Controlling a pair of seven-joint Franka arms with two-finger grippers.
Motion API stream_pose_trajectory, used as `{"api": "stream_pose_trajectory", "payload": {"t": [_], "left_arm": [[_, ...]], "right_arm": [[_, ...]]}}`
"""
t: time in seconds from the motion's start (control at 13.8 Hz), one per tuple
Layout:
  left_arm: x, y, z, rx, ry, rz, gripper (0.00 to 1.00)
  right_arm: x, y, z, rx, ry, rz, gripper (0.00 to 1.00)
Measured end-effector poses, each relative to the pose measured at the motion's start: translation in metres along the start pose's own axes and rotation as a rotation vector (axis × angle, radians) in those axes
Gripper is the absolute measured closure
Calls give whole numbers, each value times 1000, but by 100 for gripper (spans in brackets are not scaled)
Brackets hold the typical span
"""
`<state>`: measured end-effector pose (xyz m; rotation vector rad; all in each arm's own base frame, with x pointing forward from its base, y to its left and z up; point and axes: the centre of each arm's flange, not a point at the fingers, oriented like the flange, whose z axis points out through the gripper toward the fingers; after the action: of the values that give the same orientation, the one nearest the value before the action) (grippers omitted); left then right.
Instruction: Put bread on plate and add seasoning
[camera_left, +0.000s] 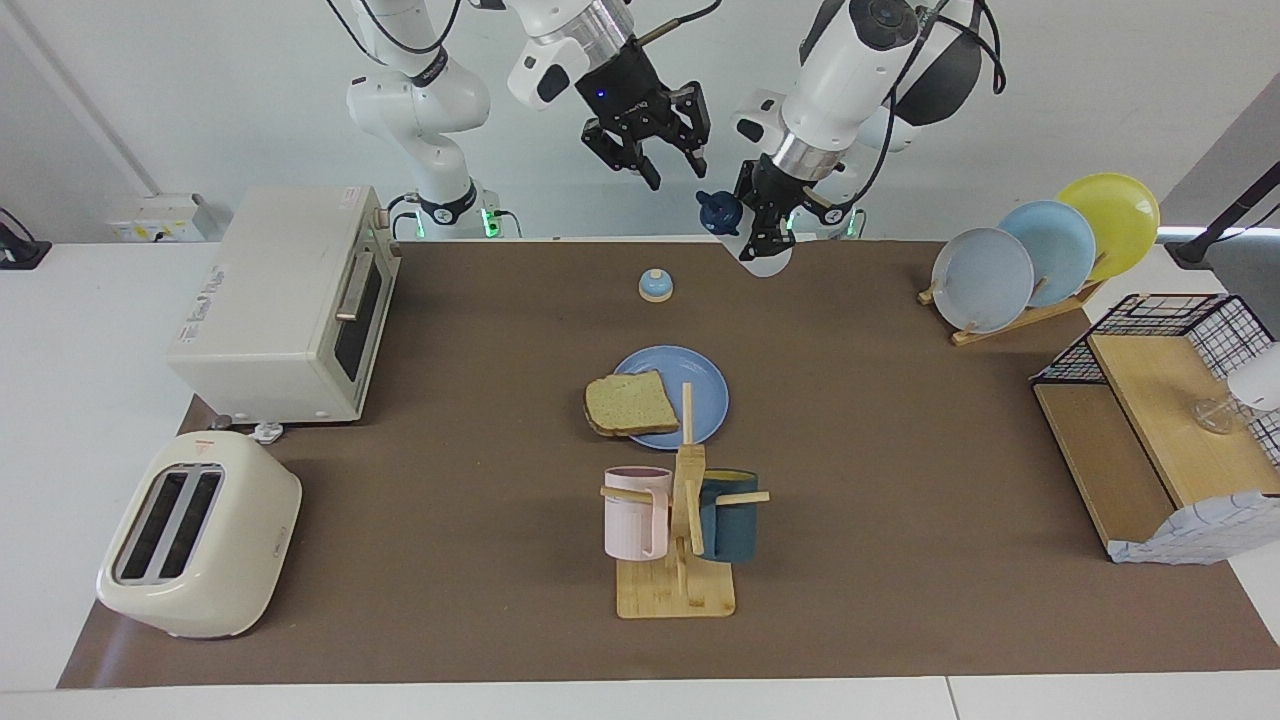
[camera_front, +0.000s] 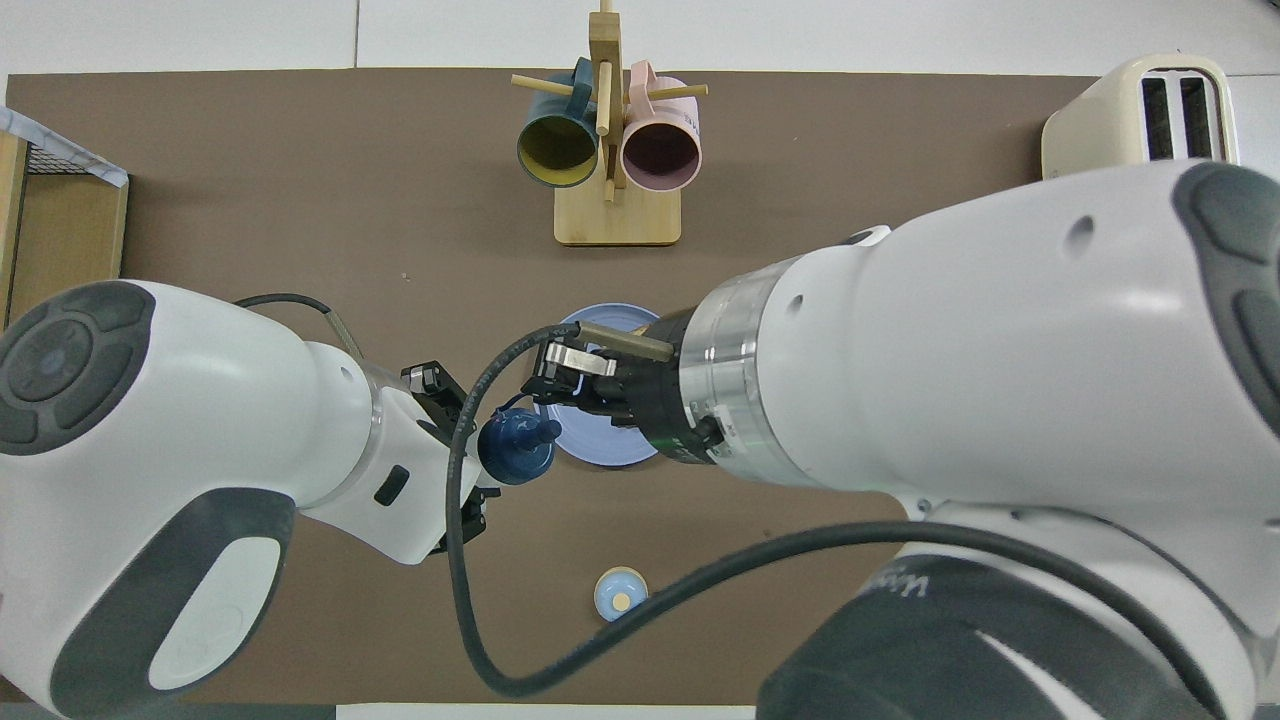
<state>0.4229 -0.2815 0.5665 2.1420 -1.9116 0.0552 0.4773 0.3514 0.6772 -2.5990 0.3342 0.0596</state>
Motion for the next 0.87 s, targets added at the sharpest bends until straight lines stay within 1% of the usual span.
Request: {"api": "stream_pose_trajectory", "payload": {"t": [0.29,0.51,0.58,0.87], "left_arm": [[0,1,2,-6,-1,2,57],[-1,1,4,-10,-3,2,57],[-1,1,6,-12,-4,1,57],[-2,2,6,-14,-5,1,57]], "right_arm": [[-9,-3,10,-15,-13,-14,49],[-16,-5,16,-24,-23,-26,50],[-17,-5,18,-28,-24,-26,52],[-20,0,25,-46,-30,-22,52]]}}
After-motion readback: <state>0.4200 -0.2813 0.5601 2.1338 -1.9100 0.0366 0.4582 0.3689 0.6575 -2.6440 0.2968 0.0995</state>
